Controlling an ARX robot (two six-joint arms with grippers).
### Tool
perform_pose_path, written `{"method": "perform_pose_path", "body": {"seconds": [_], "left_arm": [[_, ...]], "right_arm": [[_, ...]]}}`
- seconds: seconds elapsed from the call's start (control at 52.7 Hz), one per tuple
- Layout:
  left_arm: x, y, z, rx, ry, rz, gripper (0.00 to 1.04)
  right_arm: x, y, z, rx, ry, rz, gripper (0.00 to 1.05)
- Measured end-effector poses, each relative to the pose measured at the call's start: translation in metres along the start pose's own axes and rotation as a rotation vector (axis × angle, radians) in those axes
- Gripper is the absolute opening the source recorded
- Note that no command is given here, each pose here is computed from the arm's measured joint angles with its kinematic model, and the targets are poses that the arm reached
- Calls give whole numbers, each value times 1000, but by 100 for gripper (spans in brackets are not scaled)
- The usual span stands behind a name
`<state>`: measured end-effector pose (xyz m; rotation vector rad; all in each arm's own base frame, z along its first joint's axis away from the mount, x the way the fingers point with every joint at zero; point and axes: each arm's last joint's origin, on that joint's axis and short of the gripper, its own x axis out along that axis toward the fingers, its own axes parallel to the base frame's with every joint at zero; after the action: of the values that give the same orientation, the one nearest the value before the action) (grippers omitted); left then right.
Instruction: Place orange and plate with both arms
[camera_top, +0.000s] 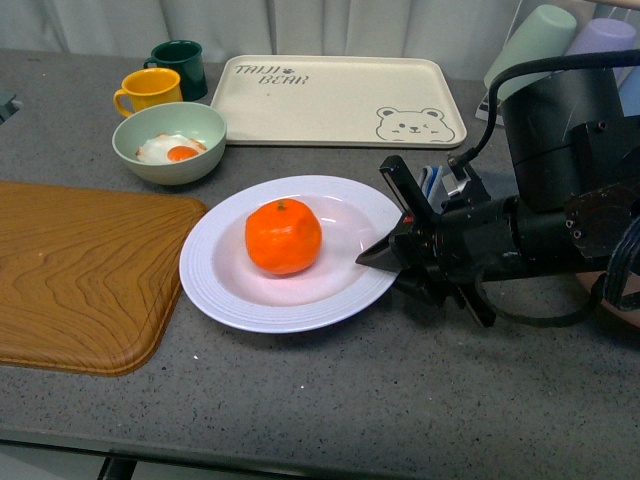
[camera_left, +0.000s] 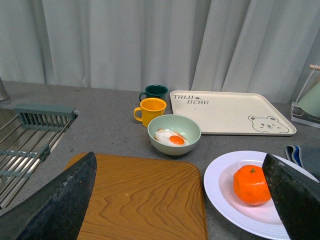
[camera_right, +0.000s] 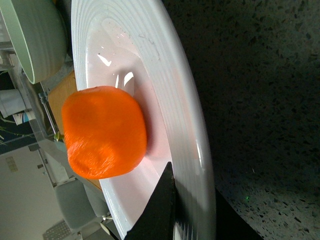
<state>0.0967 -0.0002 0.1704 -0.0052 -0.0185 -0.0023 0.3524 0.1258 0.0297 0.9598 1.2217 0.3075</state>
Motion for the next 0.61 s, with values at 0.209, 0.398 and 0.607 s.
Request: {"method": "perform_pose_path", "body": {"seconds": [0.209, 0.398, 0.607], "left_arm": [[0, 0, 0, 0, 0, 0, 98], [0, 0, 0, 0, 0, 0, 98], [0, 0, 0, 0, 0, 0, 98]], "right_arm": [[-2, -4, -5, -37, -46, 67, 4], [-15, -8, -2, -32, -94, 167, 4], [-25, 14, 26, -42, -138, 242, 4]]}}
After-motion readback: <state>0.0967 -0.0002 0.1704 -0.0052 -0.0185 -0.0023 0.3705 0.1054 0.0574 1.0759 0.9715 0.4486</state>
